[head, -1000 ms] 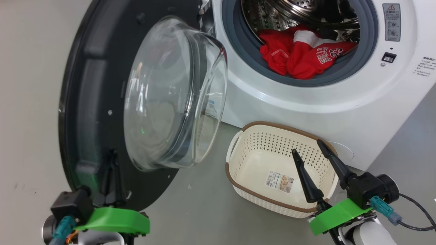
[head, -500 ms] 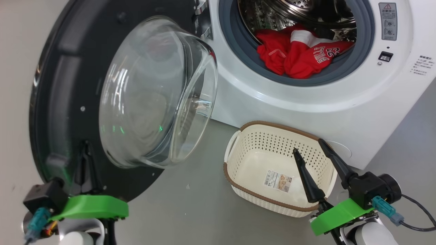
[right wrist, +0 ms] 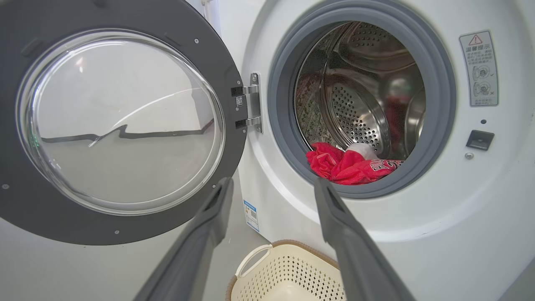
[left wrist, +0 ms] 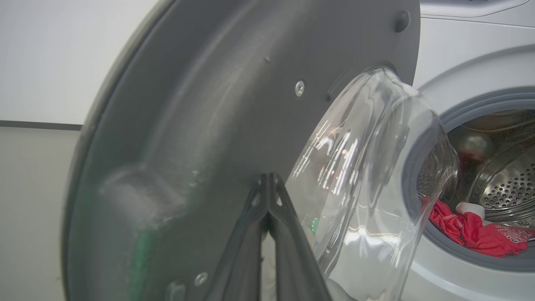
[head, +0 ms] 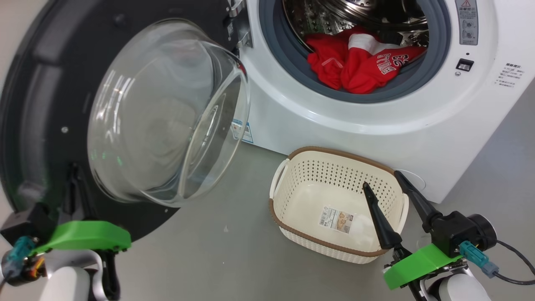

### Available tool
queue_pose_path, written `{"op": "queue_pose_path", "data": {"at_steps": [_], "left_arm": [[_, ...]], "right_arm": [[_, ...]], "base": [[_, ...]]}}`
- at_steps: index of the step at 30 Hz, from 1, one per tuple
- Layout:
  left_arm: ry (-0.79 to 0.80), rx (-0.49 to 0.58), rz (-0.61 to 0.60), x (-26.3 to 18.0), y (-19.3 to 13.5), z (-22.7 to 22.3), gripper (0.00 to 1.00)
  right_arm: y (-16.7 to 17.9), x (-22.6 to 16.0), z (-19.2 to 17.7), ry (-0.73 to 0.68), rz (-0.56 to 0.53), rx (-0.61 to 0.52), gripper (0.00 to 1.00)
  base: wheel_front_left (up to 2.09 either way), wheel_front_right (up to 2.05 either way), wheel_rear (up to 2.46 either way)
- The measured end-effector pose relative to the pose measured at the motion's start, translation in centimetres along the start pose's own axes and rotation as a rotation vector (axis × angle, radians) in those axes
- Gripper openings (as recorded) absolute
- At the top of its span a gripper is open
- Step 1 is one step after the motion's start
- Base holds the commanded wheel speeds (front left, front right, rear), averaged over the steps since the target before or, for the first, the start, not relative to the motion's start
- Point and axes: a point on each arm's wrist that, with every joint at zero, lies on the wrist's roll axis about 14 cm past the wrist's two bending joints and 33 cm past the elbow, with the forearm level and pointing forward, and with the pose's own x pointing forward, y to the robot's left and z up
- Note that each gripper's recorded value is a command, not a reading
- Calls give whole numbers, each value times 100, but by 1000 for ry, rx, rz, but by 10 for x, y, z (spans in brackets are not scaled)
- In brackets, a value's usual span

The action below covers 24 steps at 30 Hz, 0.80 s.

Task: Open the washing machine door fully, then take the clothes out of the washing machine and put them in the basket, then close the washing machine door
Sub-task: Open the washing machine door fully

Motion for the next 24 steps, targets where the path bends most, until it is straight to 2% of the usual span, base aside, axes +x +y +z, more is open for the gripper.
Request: {"op": "queue_pose_path", "data": {"at_steps": [24], "left_arm": [[27,41,69,31,28,-5,0]], "right_arm": [[-9,-2,1,20,-20,-26,100]], "base": [[0,0,0]]}}
